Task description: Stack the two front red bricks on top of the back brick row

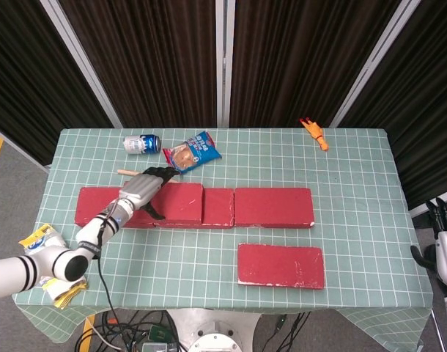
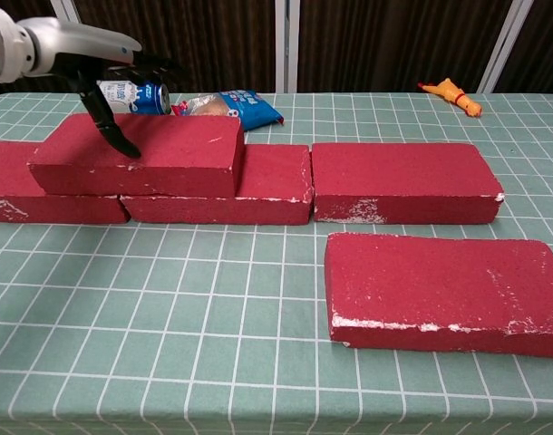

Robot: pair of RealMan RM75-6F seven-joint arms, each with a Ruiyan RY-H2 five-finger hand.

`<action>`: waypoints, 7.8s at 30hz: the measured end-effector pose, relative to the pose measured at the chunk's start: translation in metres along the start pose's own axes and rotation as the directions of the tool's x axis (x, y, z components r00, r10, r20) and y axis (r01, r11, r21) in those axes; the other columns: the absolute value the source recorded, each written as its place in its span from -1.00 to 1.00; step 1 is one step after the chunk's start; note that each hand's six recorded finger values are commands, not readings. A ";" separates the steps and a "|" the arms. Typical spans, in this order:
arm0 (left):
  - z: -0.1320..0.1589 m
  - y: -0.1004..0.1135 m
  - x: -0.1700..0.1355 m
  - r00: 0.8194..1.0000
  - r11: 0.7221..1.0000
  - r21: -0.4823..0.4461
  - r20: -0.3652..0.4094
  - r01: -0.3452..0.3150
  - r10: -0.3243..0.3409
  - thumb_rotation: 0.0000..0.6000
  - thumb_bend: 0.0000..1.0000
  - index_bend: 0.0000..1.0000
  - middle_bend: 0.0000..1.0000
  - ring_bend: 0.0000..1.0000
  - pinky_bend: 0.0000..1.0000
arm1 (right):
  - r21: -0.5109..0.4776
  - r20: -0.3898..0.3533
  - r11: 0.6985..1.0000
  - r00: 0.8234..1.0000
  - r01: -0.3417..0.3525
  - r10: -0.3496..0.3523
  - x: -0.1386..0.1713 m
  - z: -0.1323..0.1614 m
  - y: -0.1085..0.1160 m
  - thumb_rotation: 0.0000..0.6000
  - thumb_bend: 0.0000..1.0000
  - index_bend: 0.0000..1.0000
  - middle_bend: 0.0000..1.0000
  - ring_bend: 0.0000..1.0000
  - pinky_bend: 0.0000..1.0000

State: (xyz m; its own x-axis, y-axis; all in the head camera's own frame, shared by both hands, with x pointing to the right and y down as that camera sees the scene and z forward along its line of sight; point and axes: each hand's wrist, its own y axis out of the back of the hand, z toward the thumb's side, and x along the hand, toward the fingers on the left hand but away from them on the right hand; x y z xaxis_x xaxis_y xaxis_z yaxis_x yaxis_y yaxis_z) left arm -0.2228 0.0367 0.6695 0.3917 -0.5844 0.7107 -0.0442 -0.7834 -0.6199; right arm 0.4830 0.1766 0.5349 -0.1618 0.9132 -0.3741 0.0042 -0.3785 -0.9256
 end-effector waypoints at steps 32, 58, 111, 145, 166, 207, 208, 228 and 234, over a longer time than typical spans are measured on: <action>-0.118 -0.017 -0.171 0.916 0.938 -0.019 -0.225 -0.345 0.332 1.00 -0.86 -0.92 -1.00 -1.00 -1.00 | 0.101 -0.345 0.922 0.856 -0.373 0.384 0.041 0.100 -0.053 1.00 -1.00 -1.00 -1.00 -1.00 -1.00; -0.156 -0.037 -0.202 0.896 0.928 -0.059 -0.289 -0.369 0.338 1.00 -0.86 -0.92 -1.00 -1.00 -1.00 | 0.135 -0.514 0.852 0.700 -0.505 0.496 0.029 0.218 -0.131 1.00 -1.00 -1.00 -1.00 -1.00 -1.00; -0.172 -0.038 -0.211 0.902 0.939 -0.095 -0.323 -0.331 0.285 1.00 -0.86 -0.92 -1.00 -1.00 -1.00 | 0.028 -0.584 0.959 0.774 -0.282 0.245 -0.074 0.270 -0.043 1.00 -0.92 -0.97 -0.32 -0.76 -0.70; -0.185 -0.048 -0.203 0.918 0.940 -0.151 -0.308 -0.305 0.248 1.00 -0.86 -0.92 -1.00 -1.00 -1.00 | 0.127 -0.554 0.889 0.712 -0.439 0.431 -0.135 0.332 -0.088 1.00 -0.92 -0.96 -0.32 -0.76 -0.70; -0.189 -0.049 -0.202 0.921 0.934 -0.182 -0.304 -0.306 0.242 1.00 -0.86 -0.92 -1.00 -1.00 -1.00 | 0.131 -0.547 0.886 0.713 -0.445 0.438 -0.132 0.346 -0.092 1.00 -0.91 -0.96 -0.35 -0.76 -0.70; -0.195 -0.058 -0.202 0.928 0.937 -0.205 -0.307 -0.283 0.213 1.00 -0.86 -0.92 -1.00 -1.00 -1.00 | 0.127 -0.532 0.877 0.714 -0.463 0.455 -0.132 0.356 -0.099 1.00 -0.91 -0.96 -0.36 -0.76 -0.75; -0.195 -0.058 -0.202 0.928 0.937 -0.205 -0.307 -0.282 0.212 1.00 -0.86 -0.92 -1.00 -1.00 -1.00 | 0.128 -0.531 0.877 0.715 -0.463 0.455 -0.132 0.356 -0.099 1.00 -0.91 -0.96 -0.36 -0.76 -0.75; -0.198 -0.063 -0.202 0.931 0.935 -0.224 -0.305 -0.273 0.199 1.00 -0.86 -0.92 -1.00 -1.00 -1.00 | 0.119 -0.522 0.872 0.717 -0.474 0.461 -0.128 0.358 -0.101 1.00 -0.91 -0.96 -0.36 -0.76 -0.75; -0.199 -0.064 -0.202 0.932 0.937 -0.227 -0.307 -0.267 0.191 1.00 -0.86 -0.92 -1.00 -1.00 -1.00 | 0.121 -0.515 0.870 0.719 -0.479 0.467 -0.128 0.359 -0.105 1.00 -0.92 -0.98 -0.40 -0.77 -0.78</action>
State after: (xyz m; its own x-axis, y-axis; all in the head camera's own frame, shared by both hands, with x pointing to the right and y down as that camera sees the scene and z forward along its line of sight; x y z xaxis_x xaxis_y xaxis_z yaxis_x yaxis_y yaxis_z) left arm -0.4823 0.1629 0.6321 0.0749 -0.7597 0.6460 -0.3547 -0.6257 -0.6948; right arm 0.1488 0.0454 0.7004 0.3939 0.5573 -0.7309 -0.0387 -0.7845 -0.6190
